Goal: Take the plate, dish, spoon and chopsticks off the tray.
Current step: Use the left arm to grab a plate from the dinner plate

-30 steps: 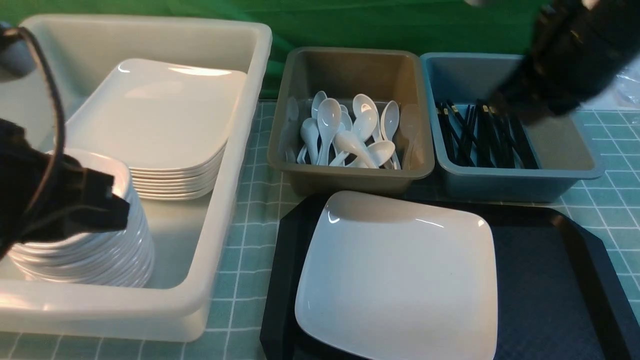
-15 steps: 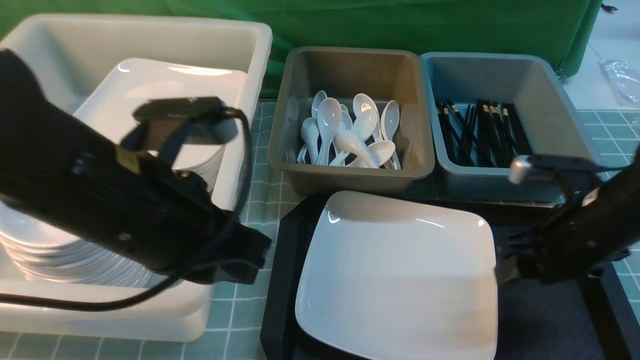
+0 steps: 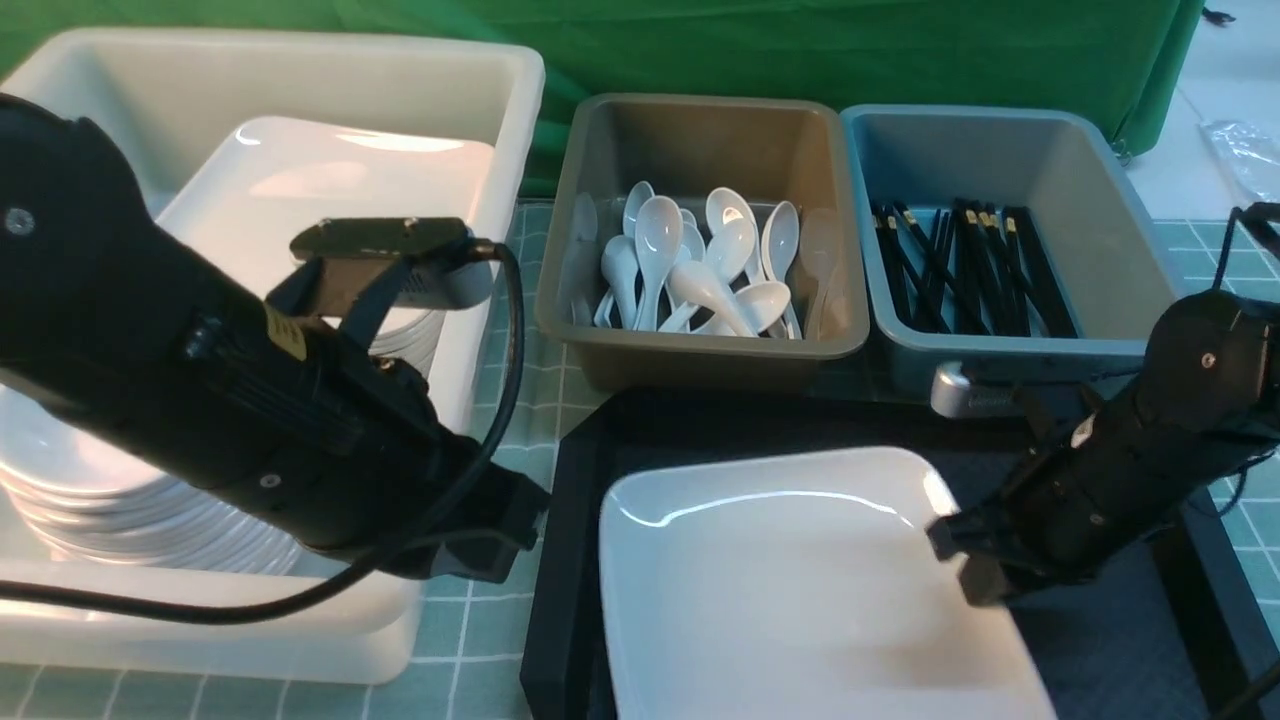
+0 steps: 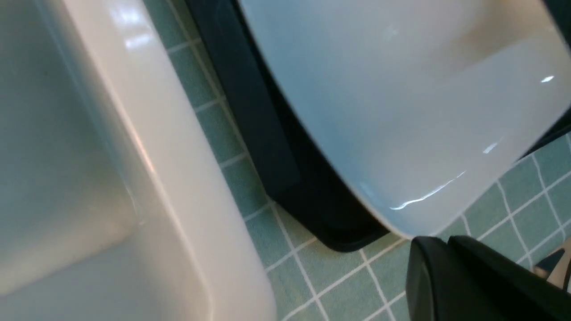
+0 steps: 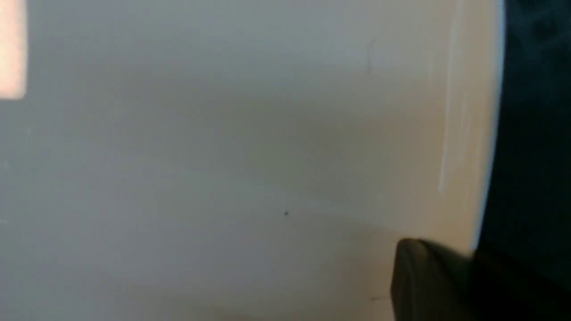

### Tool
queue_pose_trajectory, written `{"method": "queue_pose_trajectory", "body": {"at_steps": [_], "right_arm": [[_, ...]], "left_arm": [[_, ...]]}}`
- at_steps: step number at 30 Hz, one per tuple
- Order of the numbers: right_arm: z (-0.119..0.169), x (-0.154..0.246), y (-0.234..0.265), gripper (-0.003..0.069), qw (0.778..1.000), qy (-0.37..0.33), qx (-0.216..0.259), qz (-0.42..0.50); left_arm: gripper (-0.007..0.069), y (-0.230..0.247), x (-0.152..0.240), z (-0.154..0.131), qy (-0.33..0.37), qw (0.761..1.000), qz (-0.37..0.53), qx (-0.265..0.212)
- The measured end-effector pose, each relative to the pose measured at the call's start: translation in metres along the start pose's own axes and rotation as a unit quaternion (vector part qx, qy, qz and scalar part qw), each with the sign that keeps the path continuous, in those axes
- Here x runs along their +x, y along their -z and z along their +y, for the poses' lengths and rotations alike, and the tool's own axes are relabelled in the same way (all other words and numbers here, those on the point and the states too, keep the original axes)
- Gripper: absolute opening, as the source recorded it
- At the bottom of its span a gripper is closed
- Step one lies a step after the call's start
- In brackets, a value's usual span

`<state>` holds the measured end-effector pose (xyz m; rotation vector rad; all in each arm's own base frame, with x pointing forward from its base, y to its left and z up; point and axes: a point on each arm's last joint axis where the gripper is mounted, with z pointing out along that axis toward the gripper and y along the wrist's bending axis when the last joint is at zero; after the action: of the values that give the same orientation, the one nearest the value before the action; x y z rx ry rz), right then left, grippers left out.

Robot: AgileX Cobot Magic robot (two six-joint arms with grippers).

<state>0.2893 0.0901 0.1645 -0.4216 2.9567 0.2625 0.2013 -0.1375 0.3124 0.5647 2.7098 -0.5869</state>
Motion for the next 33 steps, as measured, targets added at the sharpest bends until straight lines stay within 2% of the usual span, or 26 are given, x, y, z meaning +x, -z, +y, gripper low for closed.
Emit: {"method": "queue_pose_trajectory", "body": {"at_steps": [3,7,10,11,12,13,14,15,16,17,19,22,25,30,33], "right_arm": [[-0.009,0.009,0.009,0.012,0.999,0.004,0.021,0.032],[-0.025,0.021,0.014,0.012,0.995,-0.028,0.067,0.064],[-0.031,0.025,0.014,0.0151,0.992,-0.041,0.096,0.074],[-0.035,0.027,0.014,0.0235,0.99,-0.032,0.114,0.082],[-0.036,0.027,0.014,0.0235,0.989,-0.03,0.117,0.083],[-0.037,0.028,0.014,0.0368,0.988,-0.026,0.125,0.085],[-0.037,0.028,0.015,0.0384,0.988,-0.025,0.126,0.085],[-0.038,0.028,0.016,0.0508,0.987,-0.026,0.127,0.089],[-0.037,0.028,0.017,0.057,0.987,-0.027,0.127,0.095],[-0.035,0.027,0.02,0.0612,0.987,-0.024,0.126,0.097],[-0.031,0.027,0.03,0.0639,0.987,-0.016,0.129,0.096],[-0.02,0.029,0.052,0.0598,0.989,-0.003,0.132,0.065],[-0.006,0.039,0.092,0.0498,0.991,0.013,0.133,-0.005],[0.004,0.066,0.146,0.0373,0.987,0.016,0.133,-0.094],[0.009,0.091,0.177,0.0281,0.981,0.013,0.133,-0.141]], "left_arm": [[0.001,0.0,0.001,0.0,-0.001,1.0,0.006,-0.002],[0.001,0.0,0.001,0.0,0.001,1.0,0.007,0.001],[0.001,0.0,0.001,-0.001,0.003,1.0,0.005,0.004],[0.001,0.0,0.0,-0.001,0.004,1.0,0.001,0.007],[0.001,0.0,0.0,-0.001,0.004,1.0,0.0,0.007],[0.001,-0.003,-0.002,-0.003,0.001,1.0,-0.002,0.008],[0.001,-0.003,-0.002,-0.004,0.0,1.0,-0.002,0.008],[0.001,-0.008,-0.005,-0.006,-0.003,1.0,0.003,0.009],[0.001,-0.01,-0.009,-0.008,-0.008,1.0,0.005,0.011],[0.001,-0.015,-0.014,-0.011,-0.011,1.0,0.01,0.013],[0.001,-0.021,-0.027,-0.017,-0.021,1.0,0.015,0.015],[0.001,-0.035,-0.049,-0.02,-0.021,0.999,0.03,0.016],[0.001,-0.056,-0.077,-0.02,-0.025,0.998,0.047,0.014],[0.0025,-0.085,-0.105,-0.018,-0.051,0.997,0.059,0.014],[0.0092,-0.11,-0.119,-0.013,-0.063,0.995,0.072,0.011]]}}
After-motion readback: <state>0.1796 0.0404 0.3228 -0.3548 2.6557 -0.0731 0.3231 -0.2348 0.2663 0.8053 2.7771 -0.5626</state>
